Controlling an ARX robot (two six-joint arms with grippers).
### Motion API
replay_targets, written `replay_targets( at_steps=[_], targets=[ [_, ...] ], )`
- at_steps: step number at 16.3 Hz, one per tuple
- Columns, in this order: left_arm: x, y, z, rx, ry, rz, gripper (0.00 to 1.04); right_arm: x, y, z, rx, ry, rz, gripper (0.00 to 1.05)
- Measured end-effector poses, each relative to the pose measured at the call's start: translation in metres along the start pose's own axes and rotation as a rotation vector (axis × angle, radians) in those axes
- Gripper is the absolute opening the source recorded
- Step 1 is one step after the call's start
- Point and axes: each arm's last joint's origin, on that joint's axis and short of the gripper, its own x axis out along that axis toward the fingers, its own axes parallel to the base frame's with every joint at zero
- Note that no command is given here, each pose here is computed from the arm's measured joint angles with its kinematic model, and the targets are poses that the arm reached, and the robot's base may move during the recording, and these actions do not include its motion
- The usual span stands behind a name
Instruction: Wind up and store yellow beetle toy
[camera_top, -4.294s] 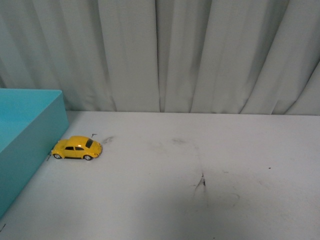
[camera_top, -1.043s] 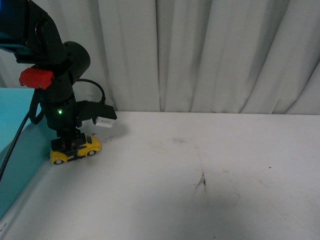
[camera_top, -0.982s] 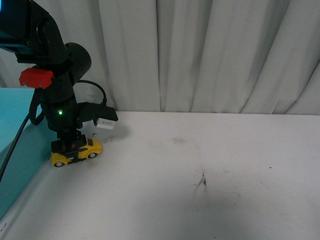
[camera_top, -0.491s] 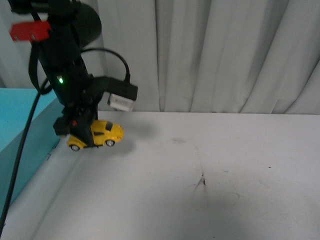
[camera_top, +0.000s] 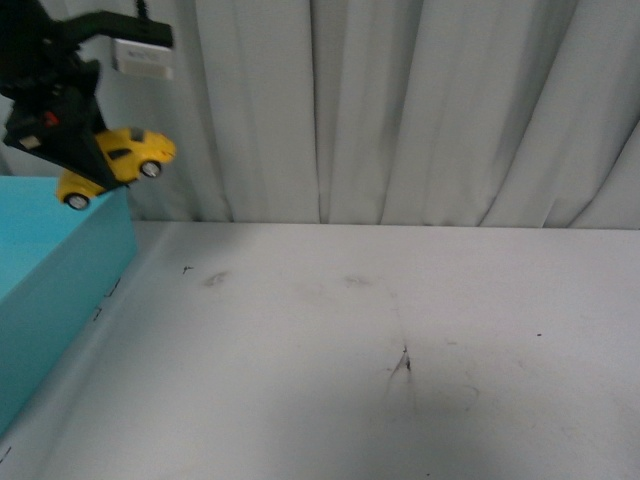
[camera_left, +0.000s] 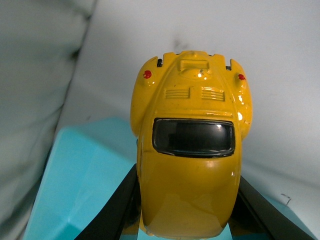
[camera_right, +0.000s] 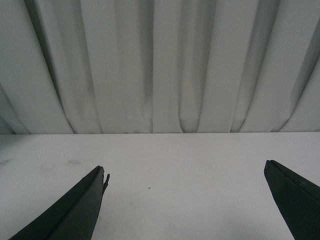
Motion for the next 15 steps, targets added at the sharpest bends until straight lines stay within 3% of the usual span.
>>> replay_targets(
  at_steps=[2, 4, 8, 11, 15],
  targets=[
    [-0.031, 0.02, -0.041, -0.22, -0.012, 0.147, 0.41, 0.0, 0.0, 0.0, 0.0, 0.0, 0.0, 0.98],
    [-0.052, 0.023, -0.085, -0.42, 0.019, 0.262, 0.41, 0.0, 0.0, 0.0, 0.0, 0.0, 0.0, 0.98],
    [-0.016, 0.003, -0.147, -0.728, 0.156, 0.277, 0.41, 0.0, 0.0, 0.0, 0.0, 0.0, 0.0, 0.98],
    [0.01, 0.006, -0.164, -0.832, 0.176, 0.335, 0.41, 0.0, 0.0, 0.0, 0.0, 0.0, 0.0, 0.98],
    [0.053, 0.001, -0.174, -0.892, 0.209, 0.286, 0.41, 0.0, 0.0, 0.0, 0.0, 0.0, 0.0, 0.98]
  ],
)
